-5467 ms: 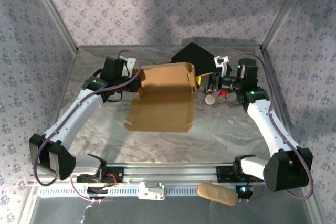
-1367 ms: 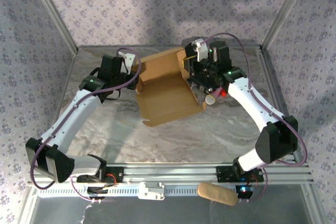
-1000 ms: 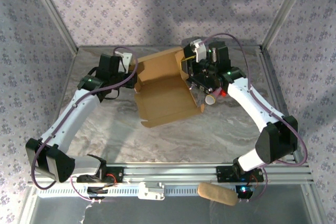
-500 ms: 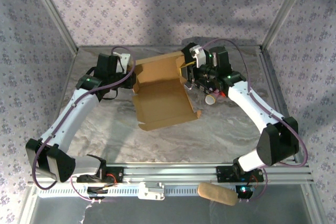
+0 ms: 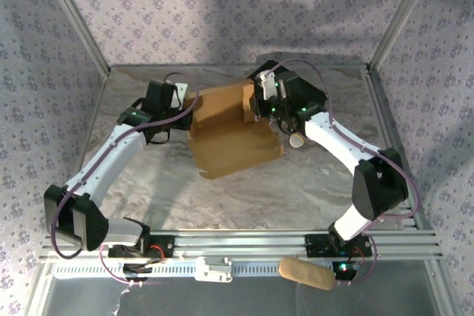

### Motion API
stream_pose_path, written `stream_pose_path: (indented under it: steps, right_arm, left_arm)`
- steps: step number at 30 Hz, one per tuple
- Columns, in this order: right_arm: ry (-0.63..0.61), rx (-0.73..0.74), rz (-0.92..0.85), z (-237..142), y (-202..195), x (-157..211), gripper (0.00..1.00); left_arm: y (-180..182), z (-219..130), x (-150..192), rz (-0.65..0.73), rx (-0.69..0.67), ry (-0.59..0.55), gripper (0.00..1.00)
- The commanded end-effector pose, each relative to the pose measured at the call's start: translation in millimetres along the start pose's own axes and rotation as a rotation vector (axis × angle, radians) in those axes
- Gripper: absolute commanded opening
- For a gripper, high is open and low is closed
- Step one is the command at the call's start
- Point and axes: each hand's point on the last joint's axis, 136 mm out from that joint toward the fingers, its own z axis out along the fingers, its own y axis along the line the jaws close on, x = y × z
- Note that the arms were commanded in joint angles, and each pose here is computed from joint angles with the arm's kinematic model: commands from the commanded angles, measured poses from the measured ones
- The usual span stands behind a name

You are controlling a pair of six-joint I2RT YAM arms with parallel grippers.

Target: Fold the paper box

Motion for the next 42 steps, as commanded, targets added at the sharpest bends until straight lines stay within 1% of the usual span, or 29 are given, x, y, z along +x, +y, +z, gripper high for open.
stream_pose_path:
  steps: [1,3,4,5,10,16,18,21,29,31,35,42]
  right_arm:
    - [0.062,-0.071,0.039,30,22,33,0.14]
    - [0.084,-0.053,0.045,41,18,44,0.13]
    - [0.117,-0.040,0.051,45,14,60,0.13]
    - [0.129,-0.031,0.052,49,12,67,0.14]
    - [0.137,-0.003,0.036,56,8,76,0.16]
    - [0.150,0.071,0.037,68,-1,95,0.16]
    - [0.144,0.078,0.048,71,-1,100,0.19]
    - [0.143,0.071,0.062,76,-1,104,0.23]
    - [0.155,0.070,0.058,89,-3,105,0.25]
    - [0.164,0.074,0.058,92,-4,108,0.27]
    - [0.166,0.079,0.063,95,-7,113,0.33]
    - [0.172,0.084,0.056,95,-9,117,0.34]
  left_arm:
    - [-39,11,-16,0.042,0.152,-0.100,0.00]
    - [-33,23,-6,0.040,0.127,-0.079,0.00]
    - [-31,27,-2,0.042,0.118,-0.069,0.00]
    - [-29,31,2,0.043,0.110,-0.061,0.00]
    - [-21,40,12,0.049,0.077,-0.040,0.00]
    - [-10,58,24,0.037,0.023,-0.009,0.00]
    - [-5,66,30,0.036,-0.008,0.004,0.00]
    - [3,77,38,0.037,-0.059,0.028,0.00]
    - [22,90,46,0.044,-0.181,0.059,0.00]
    - [27,92,48,0.044,-0.208,0.065,0.00]
    - [32,97,50,0.040,-0.235,0.066,0.00]
    - [37,102,50,0.034,-0.263,0.063,0.00]
